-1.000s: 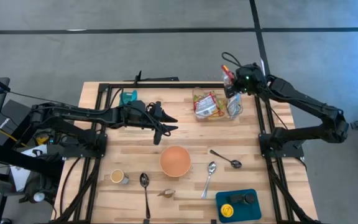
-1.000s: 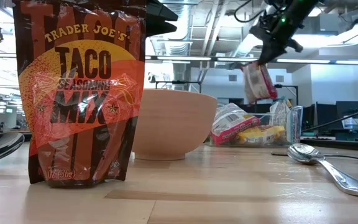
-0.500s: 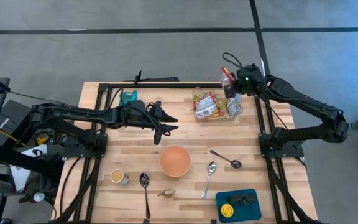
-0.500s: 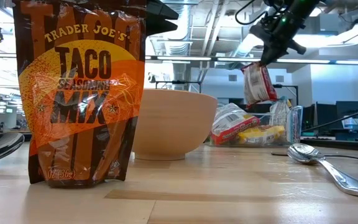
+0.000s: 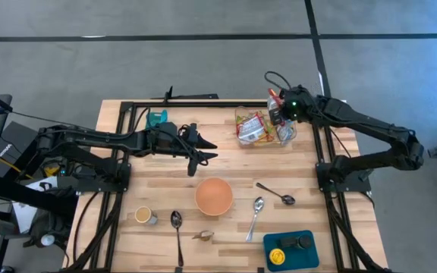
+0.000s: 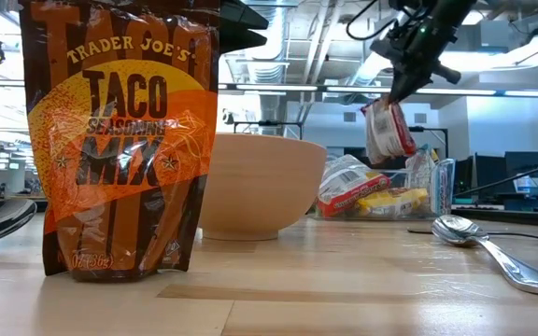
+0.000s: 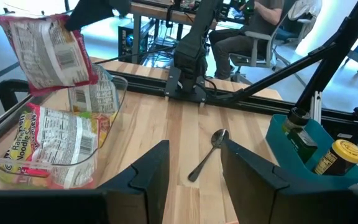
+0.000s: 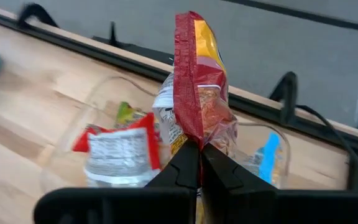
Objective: Pick & Place Food Item
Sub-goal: Put the red noodle pack into the transparent bin
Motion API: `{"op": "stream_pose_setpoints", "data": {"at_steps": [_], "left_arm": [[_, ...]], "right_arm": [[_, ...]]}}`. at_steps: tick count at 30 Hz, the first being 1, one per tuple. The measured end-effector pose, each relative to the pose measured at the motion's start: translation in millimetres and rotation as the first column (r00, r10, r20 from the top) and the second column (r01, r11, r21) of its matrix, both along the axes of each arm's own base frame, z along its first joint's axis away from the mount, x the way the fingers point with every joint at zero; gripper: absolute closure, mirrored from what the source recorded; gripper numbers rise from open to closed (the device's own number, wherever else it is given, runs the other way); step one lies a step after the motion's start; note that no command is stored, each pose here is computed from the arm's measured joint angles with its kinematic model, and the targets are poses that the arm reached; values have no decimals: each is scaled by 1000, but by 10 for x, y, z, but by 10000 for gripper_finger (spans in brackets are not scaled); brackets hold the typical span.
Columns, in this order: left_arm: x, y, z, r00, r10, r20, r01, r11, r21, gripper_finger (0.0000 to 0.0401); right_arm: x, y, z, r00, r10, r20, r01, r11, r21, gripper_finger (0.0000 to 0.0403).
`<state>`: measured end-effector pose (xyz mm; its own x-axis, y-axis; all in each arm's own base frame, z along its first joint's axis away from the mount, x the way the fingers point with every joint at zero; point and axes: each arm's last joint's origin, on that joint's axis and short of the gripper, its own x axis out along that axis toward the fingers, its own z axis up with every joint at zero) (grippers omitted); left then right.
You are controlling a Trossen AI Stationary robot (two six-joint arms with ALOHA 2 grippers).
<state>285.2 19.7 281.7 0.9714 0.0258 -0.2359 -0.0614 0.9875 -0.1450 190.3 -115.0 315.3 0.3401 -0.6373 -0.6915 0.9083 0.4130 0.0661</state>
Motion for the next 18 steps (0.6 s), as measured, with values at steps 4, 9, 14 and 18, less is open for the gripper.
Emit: {"op": "stream_pose_setpoints", "data": {"at_steps": [4,9,14,18], "left_arm": [[0,0,0,1000,0,0,0,1000,0,261],[0,0,0,1000,0,0,0,1000,0,261],[0,0,0,1000,0,0,0,1000,0,261],[0,0,0,1000,0,0,0,1000,0,261]], "right_arm": [[75,-16,-106,998,-26,-58,27,999,19,403],[122,-53,-220,989,-82,-126,86,996,28,403],[188,-71,-311,983,-85,-162,94,994,49,403],[278,-68,-402,979,-69,-191,82,995,63,403]]}}
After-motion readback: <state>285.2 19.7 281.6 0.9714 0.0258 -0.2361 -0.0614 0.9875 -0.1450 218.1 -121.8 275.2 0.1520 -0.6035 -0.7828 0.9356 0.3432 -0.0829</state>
